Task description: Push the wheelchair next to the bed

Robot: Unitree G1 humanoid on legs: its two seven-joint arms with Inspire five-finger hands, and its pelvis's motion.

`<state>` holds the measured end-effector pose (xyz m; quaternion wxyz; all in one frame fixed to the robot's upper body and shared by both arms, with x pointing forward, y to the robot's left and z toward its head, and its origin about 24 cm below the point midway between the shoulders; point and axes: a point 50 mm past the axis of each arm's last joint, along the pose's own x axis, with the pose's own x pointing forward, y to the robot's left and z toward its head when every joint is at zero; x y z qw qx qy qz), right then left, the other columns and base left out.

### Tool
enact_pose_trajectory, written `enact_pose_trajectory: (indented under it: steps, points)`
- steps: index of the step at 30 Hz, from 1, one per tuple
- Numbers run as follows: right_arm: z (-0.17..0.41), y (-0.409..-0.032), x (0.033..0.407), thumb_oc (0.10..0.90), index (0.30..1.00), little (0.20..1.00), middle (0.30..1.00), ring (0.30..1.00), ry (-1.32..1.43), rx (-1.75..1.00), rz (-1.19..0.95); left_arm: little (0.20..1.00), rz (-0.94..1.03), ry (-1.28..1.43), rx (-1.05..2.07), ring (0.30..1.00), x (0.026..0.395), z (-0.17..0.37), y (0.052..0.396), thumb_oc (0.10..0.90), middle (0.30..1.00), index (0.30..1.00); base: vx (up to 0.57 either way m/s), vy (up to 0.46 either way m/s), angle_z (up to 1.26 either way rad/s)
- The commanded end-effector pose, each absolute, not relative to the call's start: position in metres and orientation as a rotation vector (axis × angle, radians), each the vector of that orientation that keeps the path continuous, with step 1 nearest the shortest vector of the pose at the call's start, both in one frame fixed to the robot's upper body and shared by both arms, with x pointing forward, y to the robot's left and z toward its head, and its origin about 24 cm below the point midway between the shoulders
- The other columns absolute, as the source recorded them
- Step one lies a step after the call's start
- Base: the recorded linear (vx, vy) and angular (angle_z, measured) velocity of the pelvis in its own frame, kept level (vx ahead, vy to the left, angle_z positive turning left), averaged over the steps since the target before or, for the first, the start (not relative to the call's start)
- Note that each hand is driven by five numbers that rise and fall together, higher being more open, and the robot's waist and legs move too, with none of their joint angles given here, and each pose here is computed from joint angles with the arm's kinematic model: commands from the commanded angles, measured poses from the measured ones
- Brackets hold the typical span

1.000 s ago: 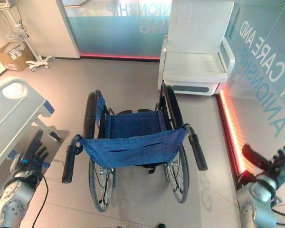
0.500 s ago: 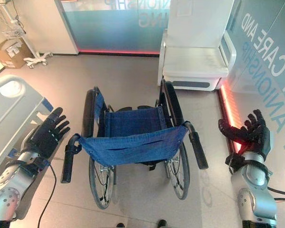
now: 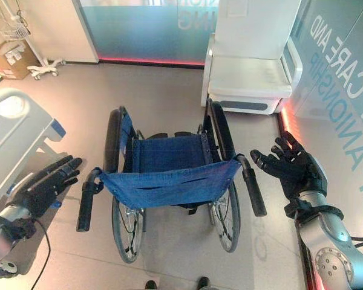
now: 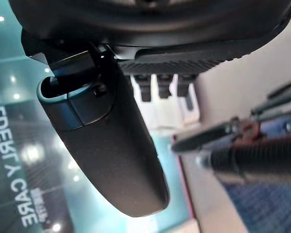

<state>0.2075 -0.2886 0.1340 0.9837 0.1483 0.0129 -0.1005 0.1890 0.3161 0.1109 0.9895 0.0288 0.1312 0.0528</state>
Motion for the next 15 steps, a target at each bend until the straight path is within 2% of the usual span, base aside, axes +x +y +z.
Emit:
enact_pose_trajectory:
  steps: [1,5,15]
  points:
    - [0.193,-0.283,0.205,0.8,0.9,0.9,0.9,0.9,-0.232,0.275,-0.073,0.9,0.069,-0.017,0.344,0.9,0.191,0.19,0.328,0.8,0.9,0.9,-0.04,-0.023,0.0]
    - [0.189,-0.283,0.198,0.8,0.9,0.9,0.9,0.9,-0.189,0.244,-0.074,0.9,-0.025,0.013,0.321,0.9,0.183,0.191,0.32,0.8,0.9,0.9,-0.02,-0.02,0.03]
    - [0.182,-0.279,0.199,0.8,0.9,0.9,0.9,0.9,-0.058,0.161,-0.03,0.9,-0.108,0.133,0.275,0.9,0.182,0.183,0.313,0.8,0.9,0.9,-0.01,-0.009,0.04]
